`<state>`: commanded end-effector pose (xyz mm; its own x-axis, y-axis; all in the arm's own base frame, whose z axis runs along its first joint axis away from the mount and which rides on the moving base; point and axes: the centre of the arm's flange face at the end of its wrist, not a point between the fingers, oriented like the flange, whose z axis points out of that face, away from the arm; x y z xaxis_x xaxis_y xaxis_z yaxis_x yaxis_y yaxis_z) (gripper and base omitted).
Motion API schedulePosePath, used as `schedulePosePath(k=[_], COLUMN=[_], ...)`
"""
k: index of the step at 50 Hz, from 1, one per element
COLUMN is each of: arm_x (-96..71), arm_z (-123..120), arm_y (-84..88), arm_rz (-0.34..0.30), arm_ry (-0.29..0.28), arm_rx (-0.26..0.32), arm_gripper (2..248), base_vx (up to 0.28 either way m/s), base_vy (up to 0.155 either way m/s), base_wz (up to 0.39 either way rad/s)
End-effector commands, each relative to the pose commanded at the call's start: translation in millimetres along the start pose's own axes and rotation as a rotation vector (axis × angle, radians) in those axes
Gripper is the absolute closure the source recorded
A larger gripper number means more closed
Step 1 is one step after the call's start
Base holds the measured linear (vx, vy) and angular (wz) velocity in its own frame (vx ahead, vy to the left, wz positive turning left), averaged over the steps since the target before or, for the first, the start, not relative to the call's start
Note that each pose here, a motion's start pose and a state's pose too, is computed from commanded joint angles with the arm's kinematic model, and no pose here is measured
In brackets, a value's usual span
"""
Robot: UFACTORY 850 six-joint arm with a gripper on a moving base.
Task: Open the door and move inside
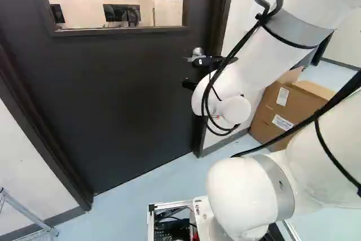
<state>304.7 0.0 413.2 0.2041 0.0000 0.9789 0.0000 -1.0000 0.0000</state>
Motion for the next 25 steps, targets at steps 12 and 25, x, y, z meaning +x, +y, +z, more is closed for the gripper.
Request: schedulePosePath(k=[12,25], arm_x=[14.0,29.4], arm_z=[7,14], arm_y=[0.0,0.0], arm_rz=[0.000,0.000], arm_ry=[0.029,0.060], arm_rx=[0.000,0.000], arm_gripper=[3,3], base_vx=[0.000,0.000], base_vy=[0.000,0.000], base_wz=[0.000,0.000])
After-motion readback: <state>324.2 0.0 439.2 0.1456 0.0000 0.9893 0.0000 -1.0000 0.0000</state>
